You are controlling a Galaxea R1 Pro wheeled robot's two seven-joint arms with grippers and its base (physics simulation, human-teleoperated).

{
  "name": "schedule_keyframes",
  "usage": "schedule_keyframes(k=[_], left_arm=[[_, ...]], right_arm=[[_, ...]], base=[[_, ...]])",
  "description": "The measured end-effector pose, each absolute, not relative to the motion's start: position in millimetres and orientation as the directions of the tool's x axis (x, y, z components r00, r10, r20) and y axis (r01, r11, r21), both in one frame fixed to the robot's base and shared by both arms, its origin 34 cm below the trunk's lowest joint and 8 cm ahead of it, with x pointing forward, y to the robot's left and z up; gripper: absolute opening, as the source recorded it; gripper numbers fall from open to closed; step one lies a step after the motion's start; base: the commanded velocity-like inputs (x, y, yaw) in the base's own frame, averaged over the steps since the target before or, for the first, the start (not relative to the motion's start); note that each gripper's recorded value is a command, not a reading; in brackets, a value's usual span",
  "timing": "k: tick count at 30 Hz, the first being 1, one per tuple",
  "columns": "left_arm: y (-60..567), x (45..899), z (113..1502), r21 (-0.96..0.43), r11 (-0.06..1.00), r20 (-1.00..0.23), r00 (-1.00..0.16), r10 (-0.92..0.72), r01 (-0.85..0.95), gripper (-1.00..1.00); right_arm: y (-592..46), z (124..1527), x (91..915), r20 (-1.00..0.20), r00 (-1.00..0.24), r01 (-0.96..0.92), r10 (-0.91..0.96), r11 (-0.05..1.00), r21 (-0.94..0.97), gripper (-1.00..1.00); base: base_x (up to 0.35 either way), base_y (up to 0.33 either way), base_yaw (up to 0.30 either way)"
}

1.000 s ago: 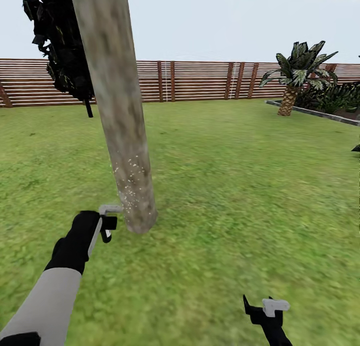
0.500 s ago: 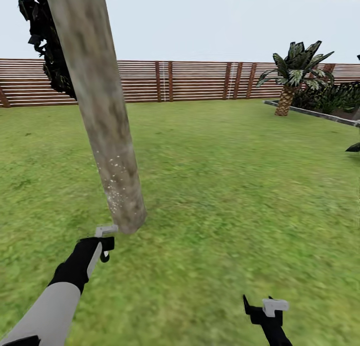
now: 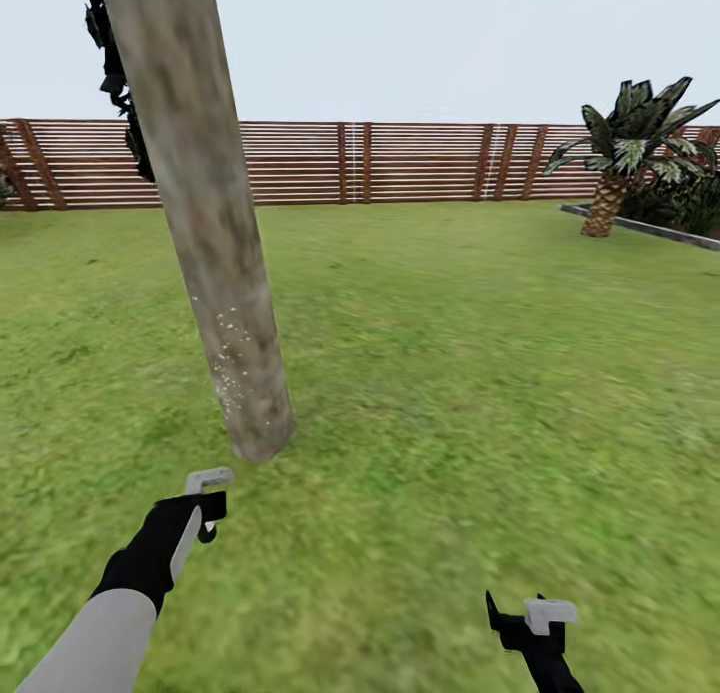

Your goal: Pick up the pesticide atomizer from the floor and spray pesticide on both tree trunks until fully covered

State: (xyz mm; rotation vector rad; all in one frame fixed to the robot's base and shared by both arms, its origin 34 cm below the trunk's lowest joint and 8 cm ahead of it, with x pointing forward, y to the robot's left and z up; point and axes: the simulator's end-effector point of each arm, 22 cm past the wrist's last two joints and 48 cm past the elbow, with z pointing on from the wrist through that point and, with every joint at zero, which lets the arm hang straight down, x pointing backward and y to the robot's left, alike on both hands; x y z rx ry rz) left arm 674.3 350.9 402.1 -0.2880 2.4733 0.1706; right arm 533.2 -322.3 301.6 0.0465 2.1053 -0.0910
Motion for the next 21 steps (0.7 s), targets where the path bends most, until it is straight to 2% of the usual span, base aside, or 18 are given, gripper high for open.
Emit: schedule_keyframes(k=[5, 21], left_arm=[[351.5, 682.7, 407.0, 0.048, 0.967, -0.655, -0.739, -0.159, -0.25, -1.0], [351.1, 681.2, 403.0, 0.047, 0.968, -0.655, -0.739, -0.158, -0.248, -1.0]], right_arm=[[-322.3, 301.6, 533.2, -0.86, -0.511, 0.07, -0.004, 0.996, -0.047, 1.0], [-322.2, 301.6, 533.2, -0.86, -0.511, 0.07, -0.005, 0.996, -0.047, 1.0]], base=[[0.107, -0.272, 0.167], [0.156, -0.257, 0.016]])
